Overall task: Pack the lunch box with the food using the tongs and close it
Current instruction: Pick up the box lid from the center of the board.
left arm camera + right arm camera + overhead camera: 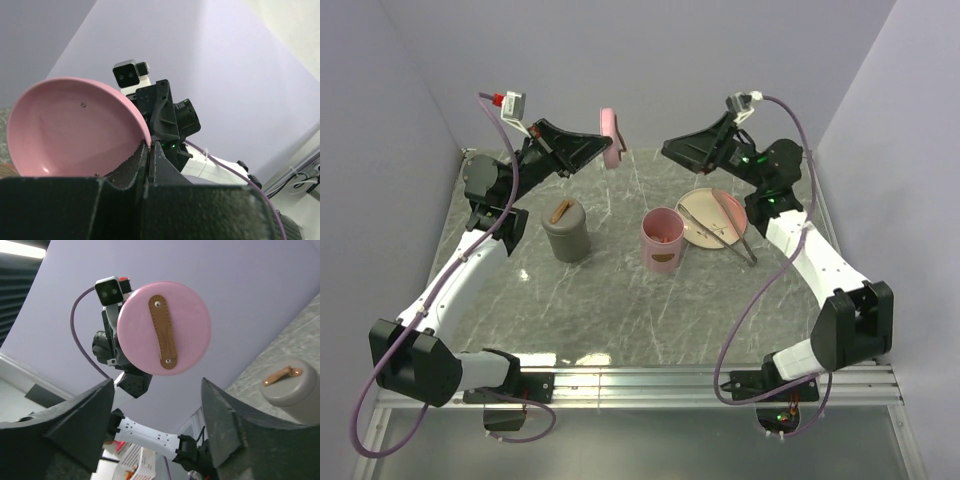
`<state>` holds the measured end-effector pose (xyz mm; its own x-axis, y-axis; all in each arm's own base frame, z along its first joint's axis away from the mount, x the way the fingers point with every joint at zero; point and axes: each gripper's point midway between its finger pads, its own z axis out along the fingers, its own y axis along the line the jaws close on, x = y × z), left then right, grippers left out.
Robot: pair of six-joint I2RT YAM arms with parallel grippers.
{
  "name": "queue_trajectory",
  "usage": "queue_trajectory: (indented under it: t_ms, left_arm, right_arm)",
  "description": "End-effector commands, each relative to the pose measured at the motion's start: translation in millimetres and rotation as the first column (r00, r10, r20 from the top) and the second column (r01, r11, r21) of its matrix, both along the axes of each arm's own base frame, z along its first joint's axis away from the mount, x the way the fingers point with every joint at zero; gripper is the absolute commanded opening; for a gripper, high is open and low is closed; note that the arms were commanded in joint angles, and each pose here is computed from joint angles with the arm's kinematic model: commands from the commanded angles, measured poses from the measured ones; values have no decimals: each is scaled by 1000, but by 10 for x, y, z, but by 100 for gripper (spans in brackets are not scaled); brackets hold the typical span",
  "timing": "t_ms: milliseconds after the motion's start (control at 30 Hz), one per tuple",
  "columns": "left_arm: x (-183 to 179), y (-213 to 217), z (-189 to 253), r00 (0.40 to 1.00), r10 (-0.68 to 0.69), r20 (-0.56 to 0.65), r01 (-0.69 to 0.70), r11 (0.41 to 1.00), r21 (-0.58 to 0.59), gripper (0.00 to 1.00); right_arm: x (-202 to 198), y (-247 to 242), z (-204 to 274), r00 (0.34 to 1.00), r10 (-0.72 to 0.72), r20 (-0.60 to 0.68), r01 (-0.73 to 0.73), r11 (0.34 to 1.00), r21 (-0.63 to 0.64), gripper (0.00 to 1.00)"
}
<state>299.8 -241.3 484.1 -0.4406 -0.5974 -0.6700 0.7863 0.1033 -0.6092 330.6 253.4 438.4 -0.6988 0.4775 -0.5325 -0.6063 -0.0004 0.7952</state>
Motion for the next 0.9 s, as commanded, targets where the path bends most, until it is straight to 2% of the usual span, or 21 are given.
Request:
queue_trajectory:
  t_ms: [0, 300, 600, 867]
  left_arm:
    - [-24, 72, 151, 1000, 19, -15, -19, 998, -62, 0]
    - [-52, 43, 107, 1000, -8, -6, 7, 998, -55, 0]
    - [-151, -22, 107, 999, -49, 6, 49, 997, -56, 0]
    - [-231, -48, 134, 997, -73, 21, 74, 996, -54, 0]
  right_arm:
    - [-66, 147, 307, 996, 30, 80, -34, 998, 53, 74]
    - [-153, 502, 318, 988, 124, 93, -130, 989, 64, 65]
    - [-241, 685, 256, 978, 172, 114, -177, 983, 40, 65]
    - [-189, 781, 152, 979, 162, 125, -161, 987, -16, 64]
